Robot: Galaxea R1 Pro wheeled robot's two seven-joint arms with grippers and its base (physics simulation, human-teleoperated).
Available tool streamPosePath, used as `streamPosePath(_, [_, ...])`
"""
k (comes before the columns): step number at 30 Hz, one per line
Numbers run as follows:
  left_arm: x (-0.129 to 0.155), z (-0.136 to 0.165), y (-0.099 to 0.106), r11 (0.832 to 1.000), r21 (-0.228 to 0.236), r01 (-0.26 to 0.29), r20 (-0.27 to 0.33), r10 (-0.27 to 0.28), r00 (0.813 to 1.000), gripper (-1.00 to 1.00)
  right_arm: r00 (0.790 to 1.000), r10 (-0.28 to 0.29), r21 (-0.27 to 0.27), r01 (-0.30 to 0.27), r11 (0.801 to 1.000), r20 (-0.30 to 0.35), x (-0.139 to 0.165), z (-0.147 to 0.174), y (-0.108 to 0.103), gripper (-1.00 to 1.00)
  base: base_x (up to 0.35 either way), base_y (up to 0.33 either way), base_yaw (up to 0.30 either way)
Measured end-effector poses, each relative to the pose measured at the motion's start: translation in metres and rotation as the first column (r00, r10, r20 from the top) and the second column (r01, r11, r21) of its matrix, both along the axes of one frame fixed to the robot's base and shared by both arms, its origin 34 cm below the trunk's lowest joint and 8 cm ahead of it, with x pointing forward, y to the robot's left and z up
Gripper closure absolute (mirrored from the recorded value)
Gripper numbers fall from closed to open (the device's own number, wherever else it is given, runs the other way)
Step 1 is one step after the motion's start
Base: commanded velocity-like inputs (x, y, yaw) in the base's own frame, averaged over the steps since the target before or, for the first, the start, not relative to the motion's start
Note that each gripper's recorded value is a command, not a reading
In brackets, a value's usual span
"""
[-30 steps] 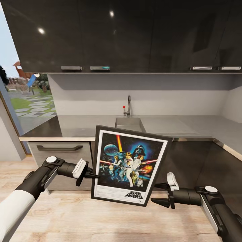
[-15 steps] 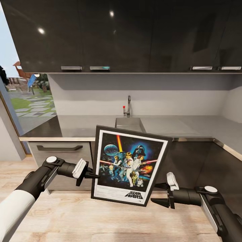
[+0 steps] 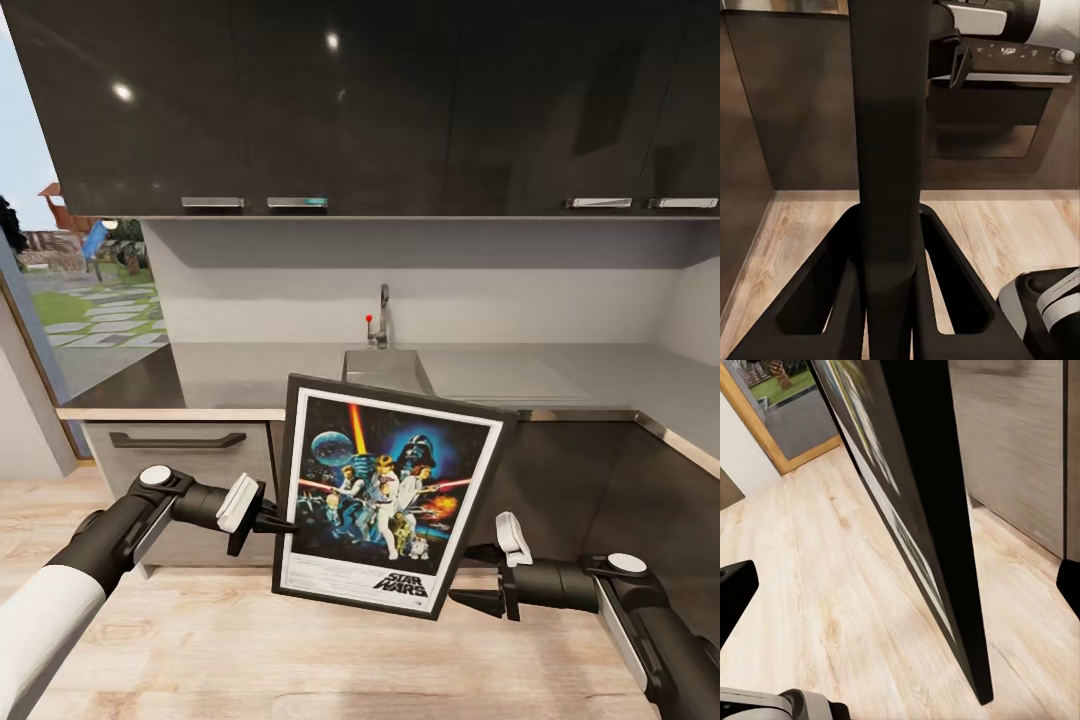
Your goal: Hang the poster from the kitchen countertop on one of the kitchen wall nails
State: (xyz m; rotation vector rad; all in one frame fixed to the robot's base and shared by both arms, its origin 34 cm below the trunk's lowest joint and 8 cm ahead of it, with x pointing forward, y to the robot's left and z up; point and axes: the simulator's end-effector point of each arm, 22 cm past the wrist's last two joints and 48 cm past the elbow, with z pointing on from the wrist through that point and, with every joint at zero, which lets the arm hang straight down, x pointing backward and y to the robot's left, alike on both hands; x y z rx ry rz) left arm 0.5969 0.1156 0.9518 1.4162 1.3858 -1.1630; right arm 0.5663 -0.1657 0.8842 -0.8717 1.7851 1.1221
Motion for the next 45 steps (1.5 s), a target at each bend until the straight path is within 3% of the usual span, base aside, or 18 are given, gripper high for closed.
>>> streamPosePath(2, [0.0,0.0,0.0,1.0,0.001,0.001,-0.001,-0.001,1.0,1.0,1.0,0.0,0.0,0.0,1.0,0.0,0.0,0.0,0.0,-1.0,0.0,0.0,0.0])
streamPosePath(3, [0.0,0.0,0.0,1.0,0.001,0.001,-0.001,-0.001,1.0,1.0,1.0,0.0,0.001,0.0,1.0,0.0,0.0,0.0,0.0,1.0,0.0,0.0,0.0])
streamPosePath(17, [-0.001,0.0,-0.001,1.0,0.0,0.005,0.001,-0.005,1.0,1.0,1.0,-0.015,-0.014,0.016,1.0,0.011,0.004,-0.002,-0.002,1.0,0.0,0.0,0.0])
streamPosePath(18, [-0.001,0.0,-0.001,1.0,-0.001,0.004,0.001,-0.004,1.0,-1.0,1.0,-0.016,-0.014,0.016,1.0,0.011,0.004,-0.002,-0.002,1.0,0.0,0.0,0.0])
streamPosePath(33, [0.002,-0.002,0.004,1.0,0.001,-0.013,-0.013,0.013,1.0,-1.0,1.0,0.003,-0.001,-0.003,1.0,0.006,0.0,0.0,0.001,1.0,0.0,0.0,0.0])
streamPosePath(45, [0.01,-0.012,0.049,0.995,0.057,-0.082,-0.027,0.083,0.996,-1.0,1.0,0.001,-0.002,-0.001,1.0,0.006,0.0,0.0,0.001,1.0,0.0,0.0,0.0])
